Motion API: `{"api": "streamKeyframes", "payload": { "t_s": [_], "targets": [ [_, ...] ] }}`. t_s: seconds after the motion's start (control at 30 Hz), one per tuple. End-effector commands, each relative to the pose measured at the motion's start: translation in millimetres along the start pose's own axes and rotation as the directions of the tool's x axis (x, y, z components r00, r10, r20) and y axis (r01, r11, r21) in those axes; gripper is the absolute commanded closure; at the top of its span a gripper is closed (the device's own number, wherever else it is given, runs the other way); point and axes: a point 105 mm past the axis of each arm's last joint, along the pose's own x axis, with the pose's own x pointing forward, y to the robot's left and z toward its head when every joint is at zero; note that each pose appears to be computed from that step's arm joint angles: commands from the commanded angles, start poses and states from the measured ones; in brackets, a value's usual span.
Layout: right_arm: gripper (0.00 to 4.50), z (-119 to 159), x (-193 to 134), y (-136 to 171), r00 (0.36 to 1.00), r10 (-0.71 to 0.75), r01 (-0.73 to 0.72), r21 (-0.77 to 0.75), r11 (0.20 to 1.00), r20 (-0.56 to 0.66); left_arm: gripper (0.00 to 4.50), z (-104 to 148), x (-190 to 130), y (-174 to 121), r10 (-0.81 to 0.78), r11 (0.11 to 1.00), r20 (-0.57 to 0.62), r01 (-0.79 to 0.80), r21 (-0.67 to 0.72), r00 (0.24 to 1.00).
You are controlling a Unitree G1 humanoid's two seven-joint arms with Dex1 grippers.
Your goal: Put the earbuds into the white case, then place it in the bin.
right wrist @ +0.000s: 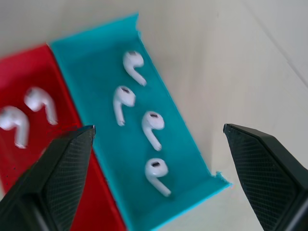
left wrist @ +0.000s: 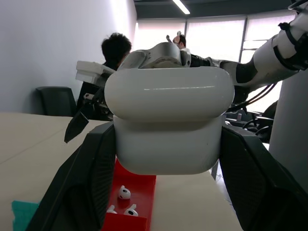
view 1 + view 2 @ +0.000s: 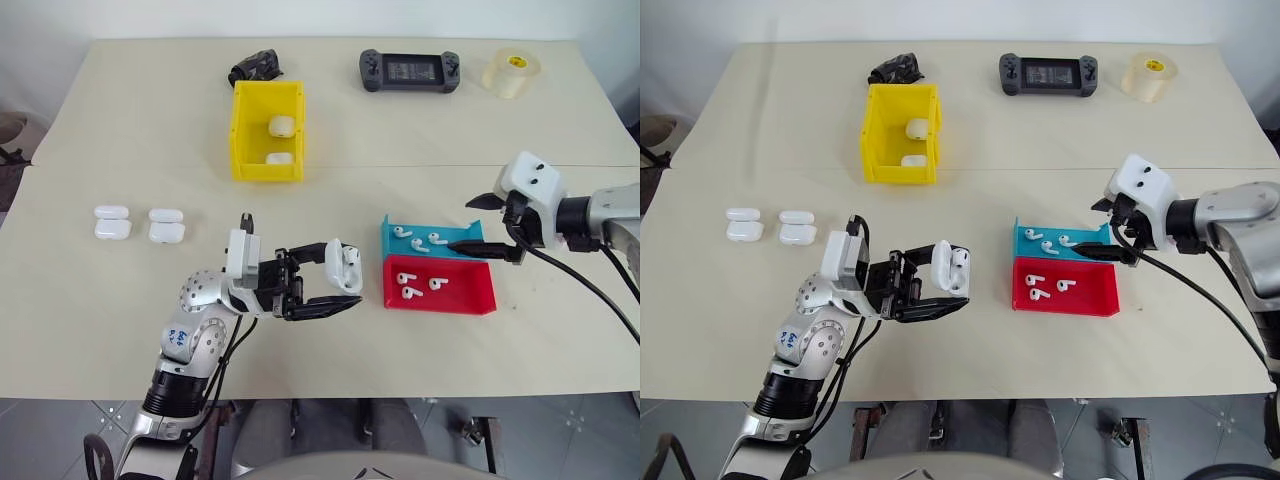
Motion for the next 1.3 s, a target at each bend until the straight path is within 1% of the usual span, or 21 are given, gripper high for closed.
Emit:
{"api": "streamKeyframes", "payload": {
  "t_s": [0.03,0.23,0.4,0.6,0.7,0.8,0.9,0.93,0.97,1.3],
  "targets": [
    [0.04,1.9,0.3,-12.3,0.999,0.012,-0.016,-0.08,0.997,-0.052,1.7,8.7,7.4,-5.9,-0.017,0.999,0.022,0.016,0.049,1.0],
    [0.04,-3.7,8.8,-17.8,0.988,0.06,-0.083,-0.163,0.983,-0.14,1.7,9.4,9.7,-6.2,-0.01,0.999,0.026,0.009,0.051,1.0],
    [0.04,-8.3,14.1,-20.1,0.982,0.075,-0.111,-0.209,0.972,-0.172,1.7,10.4,10.6,-4.6,-0.007,0.999,0.028,0.006,0.053,1.0],
    [0.04,-14.9,17.2,-22.4,0.968,0.079,-0.154,-0.315,0.937,-0.238,1.7,11.0,13.2,-4.3,-0.011,0.999,0.032,0.009,0.054,0.999],
    [0.04,-16.3,18.2,-21.8,0.965,0.093,-0.172,-0.326,0.93,-0.246,1.7,11.4,13.6,-3.4,-0.01,0.998,0.033,0.008,0.056,0.999],
    [0.67,-16.1,20.1,-19.8,0.962,0.115,-0.195,-0.331,0.923,-0.247,1.7,11.8,13.2,-2.7,-0.008,0.998,0.032,0.006,0.058,0.999],
    [1.59,-15.4,21.0,-20.0,0.963,0.117,-0.196,-0.332,0.923,-0.243,1.7,11.8,13.3,-2.4,-0.005,0.998,0.032,0.003,0.06,0.999],
    [2.02,-15.4,21.1,-19.7,0.962,0.121,-0.2,-0.332,0.922,-0.244,1.7,11.9,13.3,-2.3,-0.004,0.998,0.032,0.002,0.06,0.999],
    [2.28,-14.7,21.4,-19.9,0.963,0.119,-0.199,-0.336,0.921,-0.243,1.7,12.0,13.1,-2.3,-0.003,0.998,0.032,0.001,0.061,0.999],
    [2.28,-17.2,20.7,-19.4,0.954,0.124,-0.221,-0.358,0.907,-0.274,1.7,12.8,13.4,-1.2,-0.001,0.998,0.032,-0.001,0.064,0.999]
  ]
}}
